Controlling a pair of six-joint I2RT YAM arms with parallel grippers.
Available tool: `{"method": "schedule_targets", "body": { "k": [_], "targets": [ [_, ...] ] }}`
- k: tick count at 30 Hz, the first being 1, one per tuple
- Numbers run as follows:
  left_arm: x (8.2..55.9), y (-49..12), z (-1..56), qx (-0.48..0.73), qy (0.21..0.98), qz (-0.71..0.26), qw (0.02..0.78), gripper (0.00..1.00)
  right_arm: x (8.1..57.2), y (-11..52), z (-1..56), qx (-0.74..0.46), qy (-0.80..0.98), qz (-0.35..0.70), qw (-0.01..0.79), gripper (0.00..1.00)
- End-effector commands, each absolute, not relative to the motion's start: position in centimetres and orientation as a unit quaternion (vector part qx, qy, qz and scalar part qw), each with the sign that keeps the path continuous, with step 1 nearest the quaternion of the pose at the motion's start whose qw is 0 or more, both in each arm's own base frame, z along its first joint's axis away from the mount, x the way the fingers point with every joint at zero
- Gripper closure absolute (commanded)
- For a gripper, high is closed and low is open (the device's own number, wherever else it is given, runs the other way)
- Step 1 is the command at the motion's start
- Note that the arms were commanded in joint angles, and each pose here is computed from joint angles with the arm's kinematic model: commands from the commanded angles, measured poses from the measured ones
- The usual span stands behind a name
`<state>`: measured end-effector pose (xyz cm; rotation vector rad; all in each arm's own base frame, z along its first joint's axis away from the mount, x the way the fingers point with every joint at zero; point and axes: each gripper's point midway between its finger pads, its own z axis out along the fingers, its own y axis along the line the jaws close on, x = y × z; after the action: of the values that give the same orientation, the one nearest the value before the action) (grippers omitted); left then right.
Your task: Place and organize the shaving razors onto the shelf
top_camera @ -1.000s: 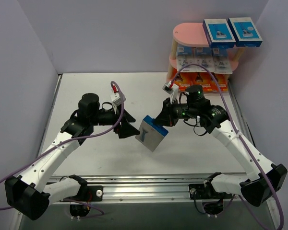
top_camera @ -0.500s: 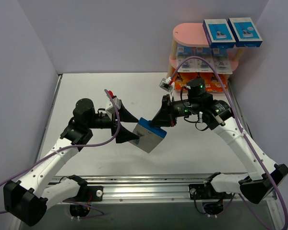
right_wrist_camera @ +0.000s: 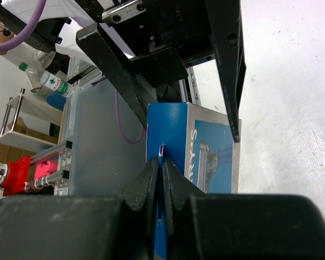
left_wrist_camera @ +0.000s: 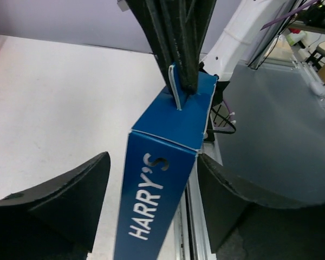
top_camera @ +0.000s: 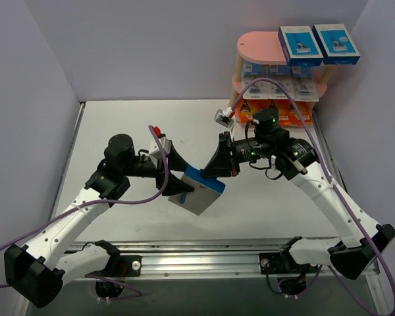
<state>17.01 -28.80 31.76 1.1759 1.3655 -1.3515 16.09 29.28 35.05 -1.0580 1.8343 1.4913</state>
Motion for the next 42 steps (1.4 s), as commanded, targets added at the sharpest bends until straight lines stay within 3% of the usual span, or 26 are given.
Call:
{"method": "schedule_targets", "body": {
  "k": [1, 3, 6, 8, 9, 10, 12, 15, 17, 22, 26, 34, 42],
  "targets": [
    [16.0, -29.0, 33.8, 0.493, 0.507, -0.548, 0.447, 0.32, 15.9, 29.4, 37.8, -0.401, 0.652, 0.563, 0.31, 1.0],
    [16.6, -29.0, 33.7, 0.477, 0.522, -0.541, 0.455, 0.53, 16.7, 29.7, 38.1, -0.386, 0.657, 0.56, 0.325, 1.0],
    [17.4, -28.8, 33.3, 0.459, 0.551, -0.523, 0.461, 0.7, 17.7, 29.9, 38.5, -0.365, 0.662, 0.558, 0.344, 0.97],
    [18.6, -28.3, 32.9, 0.438, 0.585, -0.494, 0.472, 0.79, 18.1, 30.0, 38.6, -0.358, 0.665, 0.554, 0.35, 0.8],
    [19.1, -28.1, 32.8, 0.43, 0.597, -0.484, 0.474, 0.89, 18.6, 29.9, 38.6, -0.352, 0.669, 0.547, 0.36, 0.79],
    [19.6, -27.9, 32.7, 0.428, 0.604, -0.467, 0.482, 0.91, 18.7, 29.7, 38.8, -0.348, 0.672, 0.542, 0.365, 0.66],
    [19.9, -27.4, 32.6, 0.421, 0.622, -0.452, 0.481, 0.97, 19.5, 29.3, 39.0, -0.338, 0.679, 0.528, 0.382, 0.59],
    [21.1, -26.3, 32.6, 0.396, 0.642, -0.412, 0.511, 0.98, 20.2, 28.6, 39.3, -0.318, 0.69, 0.513, 0.4, 0.43],
    [22.3, -24.5, 34.2, 0.365, 0.636, -0.364, 0.575, 0.98, 21.4, 27.7, 39.6, -0.279, 0.706, 0.497, 0.421, 0.35],
    [23.2, -20.6, 35.7, 0.344, 0.596, -0.254, 0.68, 0.98, 24.0, 25.9, 38.7, -0.166, 0.761, 0.459, 0.428, 0.29],
    [24.1, -19.1, 36.2, 0.362, 0.583, -0.182, 0.705, 0.98, 24.5, 25.7, 38.0, -0.075, 0.777, 0.48, 0.4, 0.2],
    [25.5, -19.6, 36.5, 0.427, 0.549, -0.043, 0.717, 0.98, 24.3, 26.5, 39.4, -0.005, 0.757, 0.533, 0.377, 0.04],
    [26.3, -22.7, 37.7, 0.45, 0.5, 0.123, 0.73, 0.98, 24.5, 26.8, 39.6, 0.07, 0.74, 0.574, 0.345, 0.02]
  ]
}}
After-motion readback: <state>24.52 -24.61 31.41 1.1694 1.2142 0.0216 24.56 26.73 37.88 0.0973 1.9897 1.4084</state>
